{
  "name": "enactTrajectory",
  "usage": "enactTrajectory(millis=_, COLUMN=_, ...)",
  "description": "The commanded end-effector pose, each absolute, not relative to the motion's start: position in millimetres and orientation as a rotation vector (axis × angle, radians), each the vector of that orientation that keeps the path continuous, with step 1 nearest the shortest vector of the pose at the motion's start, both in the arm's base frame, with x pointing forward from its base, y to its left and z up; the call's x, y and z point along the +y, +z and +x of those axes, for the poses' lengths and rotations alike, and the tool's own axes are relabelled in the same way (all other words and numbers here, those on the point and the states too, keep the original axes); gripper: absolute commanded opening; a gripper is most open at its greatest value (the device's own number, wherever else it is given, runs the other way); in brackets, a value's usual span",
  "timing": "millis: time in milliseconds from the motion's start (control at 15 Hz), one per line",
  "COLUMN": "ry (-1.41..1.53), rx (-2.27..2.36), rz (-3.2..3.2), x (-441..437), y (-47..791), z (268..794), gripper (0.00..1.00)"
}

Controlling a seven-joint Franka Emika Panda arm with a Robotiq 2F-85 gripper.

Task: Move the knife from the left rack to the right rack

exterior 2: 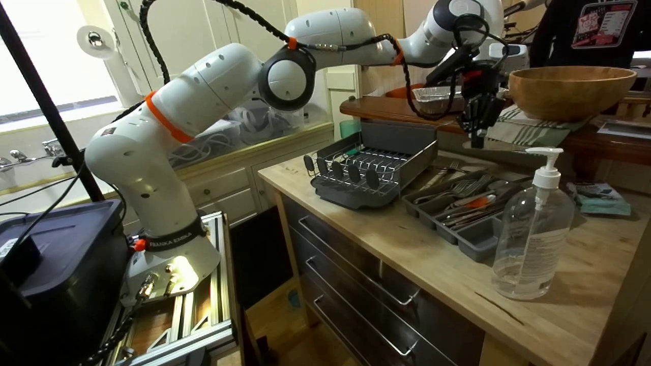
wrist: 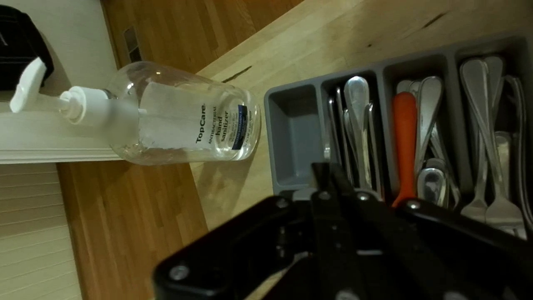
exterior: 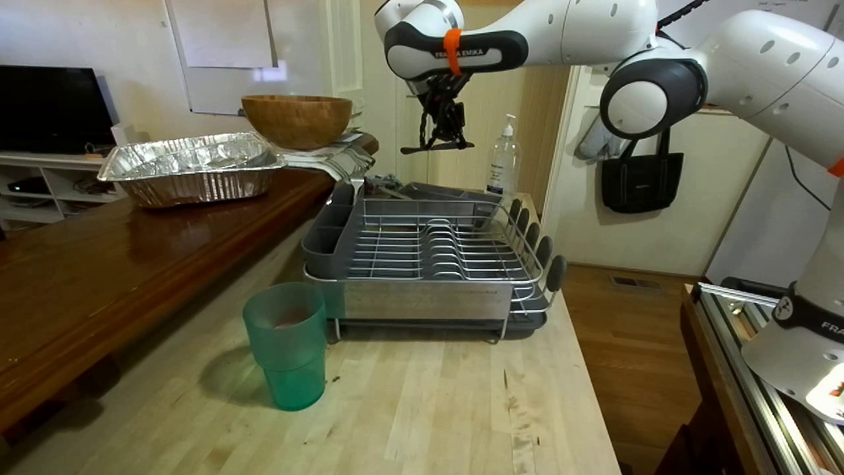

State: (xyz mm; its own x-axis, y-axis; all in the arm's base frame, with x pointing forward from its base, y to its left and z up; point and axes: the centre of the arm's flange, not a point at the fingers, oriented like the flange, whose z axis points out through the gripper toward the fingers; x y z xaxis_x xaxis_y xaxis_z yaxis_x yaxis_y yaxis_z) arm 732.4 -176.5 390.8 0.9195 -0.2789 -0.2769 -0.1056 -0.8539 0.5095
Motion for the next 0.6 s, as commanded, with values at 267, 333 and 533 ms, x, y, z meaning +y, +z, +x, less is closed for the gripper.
enactTrajectory(millis=267, ry=-0.247, rx=-0.077, rz=2.555, x=-157.1, y=339.7, z=686.9, gripper=0.01)
enactTrajectory(millis=333, ry=-0.222, rx=-0.075, rz=2.577, x=-154.0, y=335.2, z=692.0, gripper=0.01)
enactTrajectory(millis=533, ry=-0.225, rx=-0.053, rz=2.609, x=-143.0, y=318.7, z=701.1, gripper=0.01)
